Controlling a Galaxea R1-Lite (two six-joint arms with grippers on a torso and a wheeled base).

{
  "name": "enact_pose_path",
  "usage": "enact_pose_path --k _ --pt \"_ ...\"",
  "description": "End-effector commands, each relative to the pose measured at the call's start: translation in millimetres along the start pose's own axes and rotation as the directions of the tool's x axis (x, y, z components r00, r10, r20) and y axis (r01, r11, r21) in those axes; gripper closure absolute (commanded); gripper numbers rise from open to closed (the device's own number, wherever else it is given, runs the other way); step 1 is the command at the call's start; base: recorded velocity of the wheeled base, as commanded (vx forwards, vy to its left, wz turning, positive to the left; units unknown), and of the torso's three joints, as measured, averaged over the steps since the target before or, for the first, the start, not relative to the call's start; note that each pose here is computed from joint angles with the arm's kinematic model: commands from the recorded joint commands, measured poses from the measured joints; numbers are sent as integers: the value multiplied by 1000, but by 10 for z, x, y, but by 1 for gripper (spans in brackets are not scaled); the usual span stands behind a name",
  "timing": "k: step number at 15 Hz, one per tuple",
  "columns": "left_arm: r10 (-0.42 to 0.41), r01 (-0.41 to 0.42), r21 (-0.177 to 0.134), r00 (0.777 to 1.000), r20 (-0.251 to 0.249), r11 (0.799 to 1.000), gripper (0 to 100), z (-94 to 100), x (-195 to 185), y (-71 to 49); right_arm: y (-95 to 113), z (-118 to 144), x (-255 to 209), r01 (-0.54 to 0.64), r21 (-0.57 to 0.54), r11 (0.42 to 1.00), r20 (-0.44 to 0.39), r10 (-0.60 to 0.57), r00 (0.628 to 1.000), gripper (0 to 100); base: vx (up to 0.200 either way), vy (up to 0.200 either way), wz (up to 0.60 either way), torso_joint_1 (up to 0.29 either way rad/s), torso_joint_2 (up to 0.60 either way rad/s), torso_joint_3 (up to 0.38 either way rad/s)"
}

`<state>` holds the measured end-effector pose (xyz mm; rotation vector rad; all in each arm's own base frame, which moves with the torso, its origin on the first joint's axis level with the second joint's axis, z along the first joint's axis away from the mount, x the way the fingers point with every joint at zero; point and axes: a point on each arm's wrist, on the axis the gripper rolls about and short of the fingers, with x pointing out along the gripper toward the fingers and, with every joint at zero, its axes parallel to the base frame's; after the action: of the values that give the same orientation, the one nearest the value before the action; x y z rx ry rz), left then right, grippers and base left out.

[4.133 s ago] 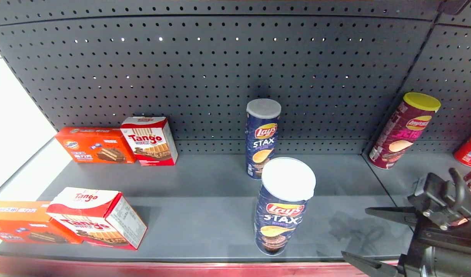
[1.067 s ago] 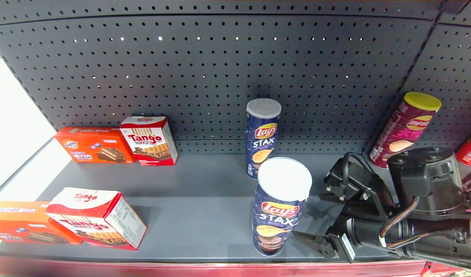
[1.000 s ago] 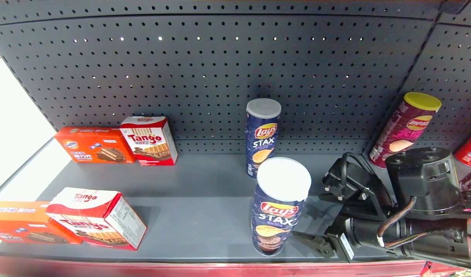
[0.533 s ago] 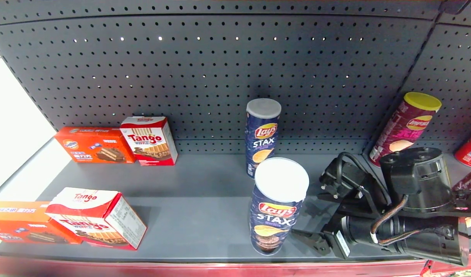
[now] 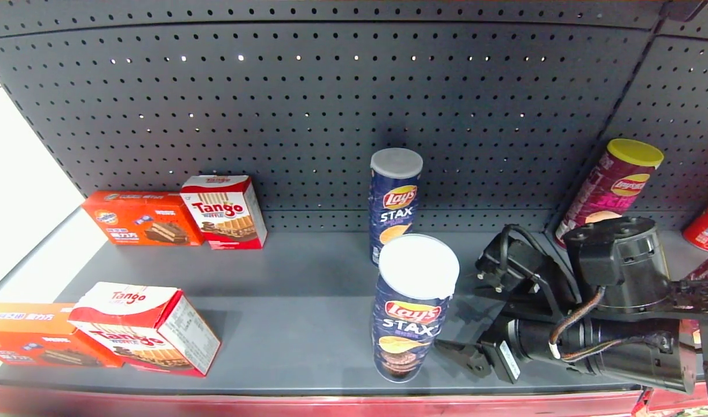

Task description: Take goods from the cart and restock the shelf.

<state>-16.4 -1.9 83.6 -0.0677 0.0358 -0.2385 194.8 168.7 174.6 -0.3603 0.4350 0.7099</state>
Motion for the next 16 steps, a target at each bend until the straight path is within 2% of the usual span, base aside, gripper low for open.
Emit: enact_pose_path --k 1,4,6,7,8,10,11,12,14,16 --pt "-1 1 0 1000 0 1000 0 2 1 0 1 -6 17 0 -1 1000 -6 0 1000 0 0 0 0 0 0 0" --pt "0 0 0 1000 0 1000 0 2 1 0 -58 11 -96 24 10 1000 22 -24 999 0 0 0 0 0 0 0" --pt "-1 1 1 1000 0 1000 0 2 1 0 -194 104 -334 81 43 996 101 -85 991 0 0 0 0 0 0 0" --pt "-4 4 4 1000 0 1000 0 2 1 -1 -314 177 -661 143 76 987 194 -155 969 0 0 0 0 0 0 0" --pt "-6 6 6 1000 -2 1000 0 0 1 -2 -334 203 -927 168 89 982 267 -186 946 0 0 0 0 0 0 0" --pt "-7 7 6 1000 -2 1000 0 0 1 -1 -258 152 -1368 171 94 981 383 -194 903 0 0 0 0 0 0 0" --pt "-7 7 6 1000 -2 1000 0 0 1 -1 -148 -26 -1640 145 82 986 444 -166 881 0 0 0 0 0 0 0" --pt "-7 7 6 1000 0 1000 0 0 0 -2 -100 -150 -1749 133 75 988 461 -152 874 0 0 0 0 0 0 0" --pt "-6 6 6 1000 -2 1000 0 0 1 -2 33 -754 -1997 138 80 987 481 -160 862 0 0 0 0 0 0 0" --pt "-7 7 5 1000 -3 1000 0 -2 1 -1 115 -1149 -2108 127 118 985 488 -169 856 0 0 0 0 0 0 0"
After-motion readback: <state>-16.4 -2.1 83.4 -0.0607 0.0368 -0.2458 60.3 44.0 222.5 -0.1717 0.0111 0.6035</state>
